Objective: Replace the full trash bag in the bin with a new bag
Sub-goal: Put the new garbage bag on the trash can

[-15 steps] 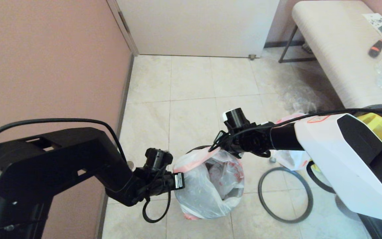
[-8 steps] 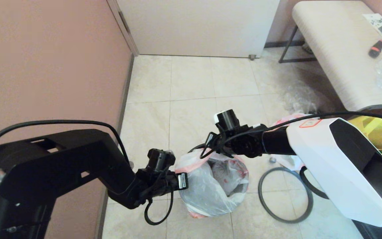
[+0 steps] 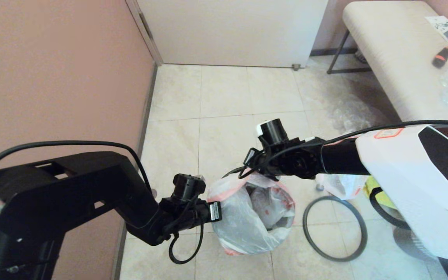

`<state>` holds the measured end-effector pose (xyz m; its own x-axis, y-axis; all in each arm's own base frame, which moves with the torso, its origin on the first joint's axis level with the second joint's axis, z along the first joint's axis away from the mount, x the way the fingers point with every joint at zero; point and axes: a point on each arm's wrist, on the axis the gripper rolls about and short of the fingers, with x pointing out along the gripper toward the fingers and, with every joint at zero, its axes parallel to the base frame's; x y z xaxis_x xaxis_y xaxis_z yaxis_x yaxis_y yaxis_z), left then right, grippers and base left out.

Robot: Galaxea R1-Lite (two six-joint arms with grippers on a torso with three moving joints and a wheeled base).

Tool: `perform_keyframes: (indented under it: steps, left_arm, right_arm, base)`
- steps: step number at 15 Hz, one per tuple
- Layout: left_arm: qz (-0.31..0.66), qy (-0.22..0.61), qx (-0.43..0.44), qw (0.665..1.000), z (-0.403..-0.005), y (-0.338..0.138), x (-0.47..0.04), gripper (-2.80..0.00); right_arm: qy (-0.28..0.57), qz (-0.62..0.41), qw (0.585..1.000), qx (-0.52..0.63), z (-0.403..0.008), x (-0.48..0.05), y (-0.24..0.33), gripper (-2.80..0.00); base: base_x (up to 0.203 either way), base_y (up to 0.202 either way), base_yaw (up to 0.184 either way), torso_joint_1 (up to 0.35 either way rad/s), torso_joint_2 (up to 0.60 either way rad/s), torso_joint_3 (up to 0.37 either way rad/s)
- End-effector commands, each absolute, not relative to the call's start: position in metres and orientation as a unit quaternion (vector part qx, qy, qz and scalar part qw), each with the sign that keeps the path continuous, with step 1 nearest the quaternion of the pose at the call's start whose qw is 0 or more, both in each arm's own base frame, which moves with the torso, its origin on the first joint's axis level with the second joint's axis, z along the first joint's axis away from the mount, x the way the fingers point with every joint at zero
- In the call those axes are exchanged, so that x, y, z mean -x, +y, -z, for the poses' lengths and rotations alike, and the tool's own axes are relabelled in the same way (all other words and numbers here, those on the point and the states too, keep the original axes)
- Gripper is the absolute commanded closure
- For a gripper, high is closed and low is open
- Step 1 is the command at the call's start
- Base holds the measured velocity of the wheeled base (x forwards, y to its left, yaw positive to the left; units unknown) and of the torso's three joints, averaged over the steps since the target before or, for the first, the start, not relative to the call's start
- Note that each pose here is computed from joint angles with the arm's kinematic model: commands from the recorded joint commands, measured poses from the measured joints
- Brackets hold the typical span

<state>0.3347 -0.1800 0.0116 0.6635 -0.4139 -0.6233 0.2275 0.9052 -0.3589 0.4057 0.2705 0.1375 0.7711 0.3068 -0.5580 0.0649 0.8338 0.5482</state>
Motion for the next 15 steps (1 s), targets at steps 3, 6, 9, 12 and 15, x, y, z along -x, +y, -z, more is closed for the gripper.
perform_keyframes:
  steps: [3,6,9,12,15]
  left_arm:
    - [0.176,0.357,0.132,0.908,-0.013,-0.178,-0.336,0.0]
    - [0.179,0.35,0.133,0.91,-0.013,-0.178,-0.335,0.0]
    - [0.177,0.345,0.137,0.911,-0.013,-0.176,-0.338,0.0]
    - [0.176,0.345,0.138,0.912,-0.014,-0.176,-0.338,0.0]
    - [0.174,0.343,0.14,0.912,-0.015,-0.174,-0.339,0.0]
  right_arm:
    - [0.328,-0.021,0.898,-0.292,-0.13,-0.427,0.233,0.0]
    - [0.32,0.0,0.899,-0.299,-0.126,-0.442,0.211,0.0]
    - [0.328,-0.003,0.898,-0.293,-0.134,-0.432,0.211,0.0]
    - [0.336,-0.048,0.897,-0.283,-0.163,-0.39,0.235,0.0]
    - [0.372,-0.1,0.891,-0.239,-0.158,-0.359,0.267,0.0]
  base:
    - [0.0,0.0,0.0,0.0,0.0,0.0]
    - [0.0,0.0,0.0,0.0,0.0,0.0]
    - [0.0,0.0,0.0,0.0,0.0,0.0]
    - [0.0,0.0,0.0,0.0,0.0,0.0]
    - [0.0,0.0,0.0,0.0,0.0,0.0]
